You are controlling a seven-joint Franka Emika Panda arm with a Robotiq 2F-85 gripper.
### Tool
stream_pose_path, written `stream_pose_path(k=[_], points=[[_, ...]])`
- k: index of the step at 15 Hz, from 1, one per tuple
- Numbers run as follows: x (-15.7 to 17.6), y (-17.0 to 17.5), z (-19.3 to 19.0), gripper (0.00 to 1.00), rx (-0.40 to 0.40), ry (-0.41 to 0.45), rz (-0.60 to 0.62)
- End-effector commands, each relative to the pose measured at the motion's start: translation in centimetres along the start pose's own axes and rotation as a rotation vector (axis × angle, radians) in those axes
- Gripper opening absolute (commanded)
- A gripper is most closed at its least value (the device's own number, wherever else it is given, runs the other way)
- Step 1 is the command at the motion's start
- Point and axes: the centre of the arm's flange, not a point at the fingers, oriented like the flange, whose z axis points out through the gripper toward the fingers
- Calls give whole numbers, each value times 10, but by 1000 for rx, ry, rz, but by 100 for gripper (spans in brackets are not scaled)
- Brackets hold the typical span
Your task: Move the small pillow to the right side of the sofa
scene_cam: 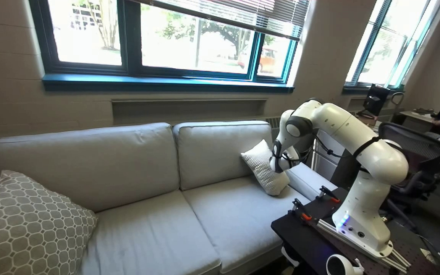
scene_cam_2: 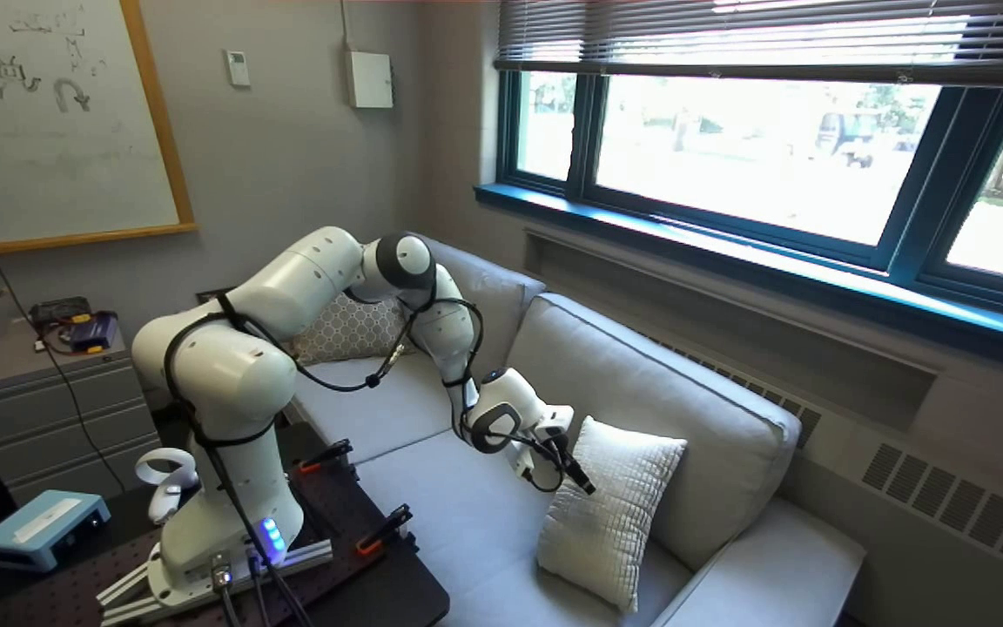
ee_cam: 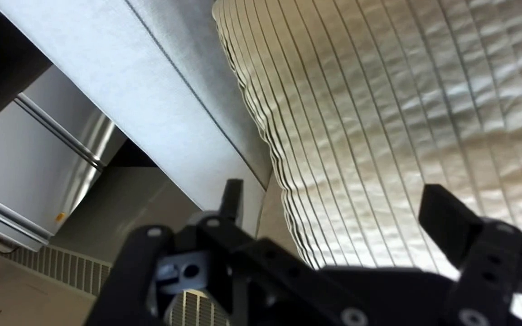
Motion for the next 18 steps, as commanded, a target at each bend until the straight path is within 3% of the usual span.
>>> stream_pose_path(k=[1,5,13,14,16,18], points=[[13,-12,25,100,62,5,-10],[18,-25,54,100,154,-36,-68],[30,-24,113,99,220,-87,-95],[30,-29,118,75,215,-85,-100],[31,-39,124,71,213,-75,-91],[32,-50,126,56,215,-63,-85]])
